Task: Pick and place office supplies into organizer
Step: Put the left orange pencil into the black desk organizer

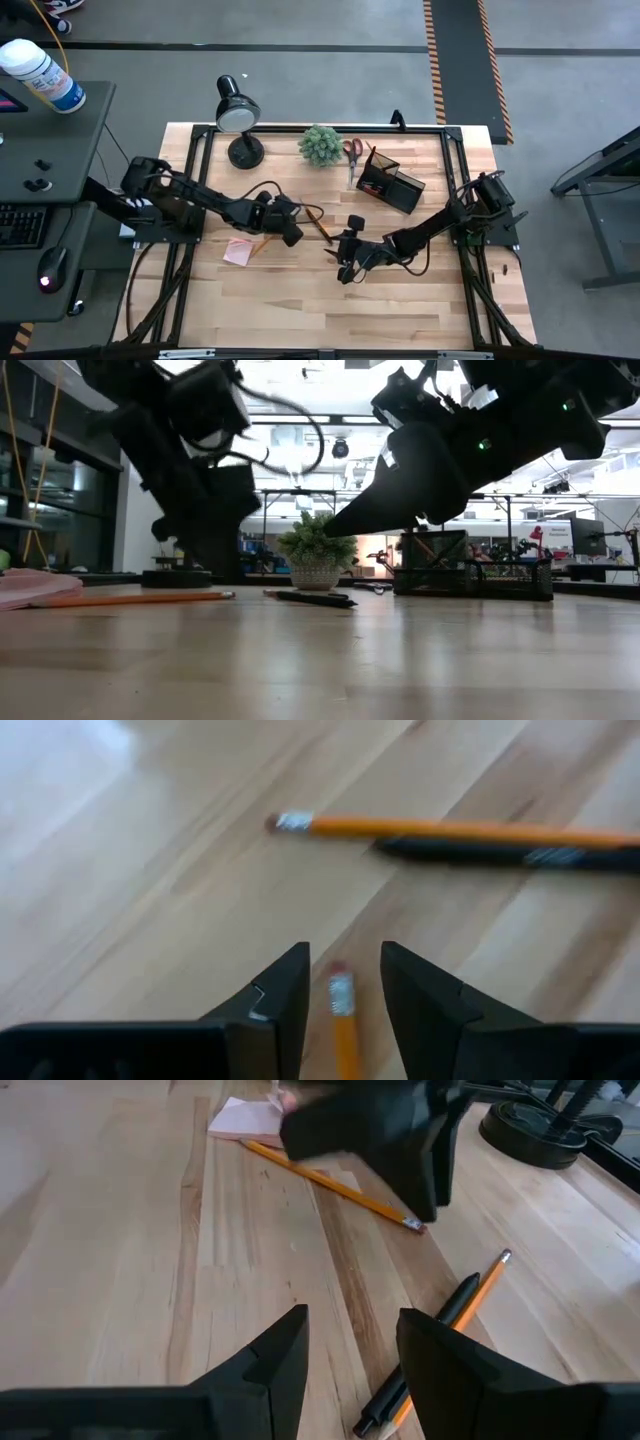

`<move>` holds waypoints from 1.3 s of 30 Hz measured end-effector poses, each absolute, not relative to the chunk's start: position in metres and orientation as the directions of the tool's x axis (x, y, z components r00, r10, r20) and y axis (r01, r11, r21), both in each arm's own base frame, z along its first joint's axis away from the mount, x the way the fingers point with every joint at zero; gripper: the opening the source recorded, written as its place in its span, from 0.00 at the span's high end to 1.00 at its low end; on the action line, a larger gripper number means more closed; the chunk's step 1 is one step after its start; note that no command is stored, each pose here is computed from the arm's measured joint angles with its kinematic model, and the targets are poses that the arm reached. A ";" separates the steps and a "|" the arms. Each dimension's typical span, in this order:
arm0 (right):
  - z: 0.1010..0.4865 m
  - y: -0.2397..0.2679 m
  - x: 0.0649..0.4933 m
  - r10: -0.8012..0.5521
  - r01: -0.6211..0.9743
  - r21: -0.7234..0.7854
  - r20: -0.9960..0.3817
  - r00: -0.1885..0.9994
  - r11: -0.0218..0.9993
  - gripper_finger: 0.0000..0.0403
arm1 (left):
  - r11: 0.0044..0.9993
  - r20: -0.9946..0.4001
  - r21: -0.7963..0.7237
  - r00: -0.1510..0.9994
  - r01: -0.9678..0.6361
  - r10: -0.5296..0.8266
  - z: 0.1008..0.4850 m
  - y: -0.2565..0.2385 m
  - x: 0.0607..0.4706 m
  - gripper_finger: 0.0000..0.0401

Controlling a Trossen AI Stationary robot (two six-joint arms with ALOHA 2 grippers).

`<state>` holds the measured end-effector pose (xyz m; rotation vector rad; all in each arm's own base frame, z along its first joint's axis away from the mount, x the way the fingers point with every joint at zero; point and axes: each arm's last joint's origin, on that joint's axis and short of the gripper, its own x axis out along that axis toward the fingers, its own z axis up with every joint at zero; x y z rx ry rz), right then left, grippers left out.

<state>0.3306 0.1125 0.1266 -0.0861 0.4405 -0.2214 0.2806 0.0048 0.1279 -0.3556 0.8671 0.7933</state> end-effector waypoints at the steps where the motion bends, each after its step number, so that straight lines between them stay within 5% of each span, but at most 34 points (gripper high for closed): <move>1: 0.127 0.113 0.331 -0.229 0.192 -0.129 -0.413 0.882 0.973 0.64 | 0.663 -0.794 0.044 0.377 -0.747 0.477 0.125 0.005 0.280 0.71; 39: 0.127 0.113 0.331 -0.211 0.178 -0.117 -0.417 0.884 0.977 0.64 | 0.617 -0.831 -0.010 0.350 -0.787 0.433 0.110 0.007 0.284 0.71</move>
